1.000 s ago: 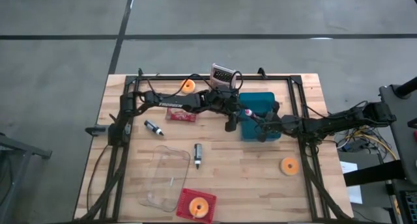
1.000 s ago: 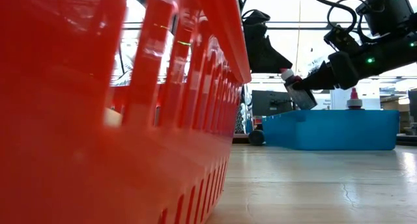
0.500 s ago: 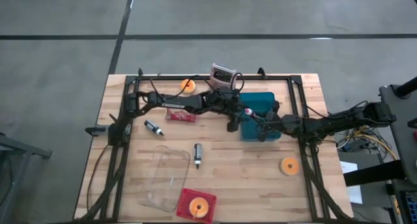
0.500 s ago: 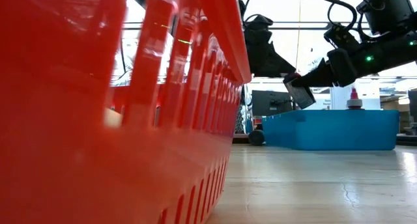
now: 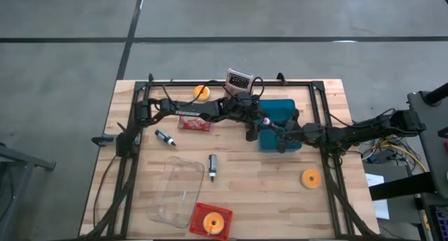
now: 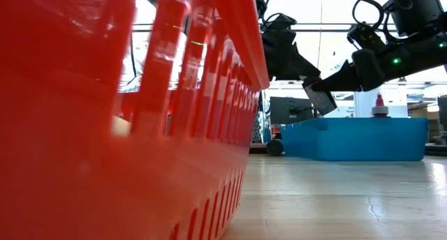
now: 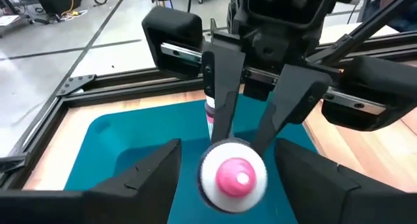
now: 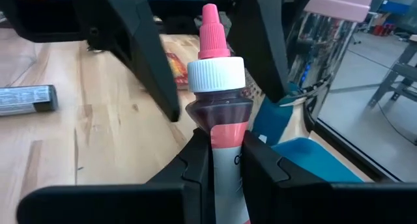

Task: Pick & Place Food Item
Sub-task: Put the pink food coloring bottle into the blue bin

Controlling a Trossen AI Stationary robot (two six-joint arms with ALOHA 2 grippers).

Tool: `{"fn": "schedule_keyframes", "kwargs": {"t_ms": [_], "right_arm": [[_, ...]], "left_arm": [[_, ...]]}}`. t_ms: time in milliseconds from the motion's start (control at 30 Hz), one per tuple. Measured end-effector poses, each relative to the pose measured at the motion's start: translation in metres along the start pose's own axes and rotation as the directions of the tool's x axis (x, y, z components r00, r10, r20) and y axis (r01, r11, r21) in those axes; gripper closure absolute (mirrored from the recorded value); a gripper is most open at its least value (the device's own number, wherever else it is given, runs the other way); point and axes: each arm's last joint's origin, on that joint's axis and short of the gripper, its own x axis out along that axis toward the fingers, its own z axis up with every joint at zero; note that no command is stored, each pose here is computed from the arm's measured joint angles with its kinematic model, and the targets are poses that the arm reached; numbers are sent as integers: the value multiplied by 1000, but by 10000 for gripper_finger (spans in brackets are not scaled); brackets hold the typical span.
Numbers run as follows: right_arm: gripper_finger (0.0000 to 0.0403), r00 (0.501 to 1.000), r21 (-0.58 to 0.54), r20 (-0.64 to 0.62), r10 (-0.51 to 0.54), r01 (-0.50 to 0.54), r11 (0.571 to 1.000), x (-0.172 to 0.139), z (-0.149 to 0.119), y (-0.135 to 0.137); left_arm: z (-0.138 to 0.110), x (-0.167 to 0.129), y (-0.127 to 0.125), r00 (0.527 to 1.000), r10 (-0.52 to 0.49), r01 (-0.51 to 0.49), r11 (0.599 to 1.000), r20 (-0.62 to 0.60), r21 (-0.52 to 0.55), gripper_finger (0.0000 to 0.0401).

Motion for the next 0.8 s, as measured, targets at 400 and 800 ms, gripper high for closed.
{"fn": "schedule_keyframes", "kwargs": {"t_ms": [400, 800], "right_arm": [[353, 1000, -5, -4, 2, -2, 1000, 0, -1, 0], [354, 1000, -5, -4, 4, -4, 1000, 0, -1, 0]], "left_arm": [[-1, 0, 0, 1000, 8, -8, 1000, -5, 29, 292], [-1, 0, 0, 1000, 12, -12, 998, -14, 55, 292]]}}
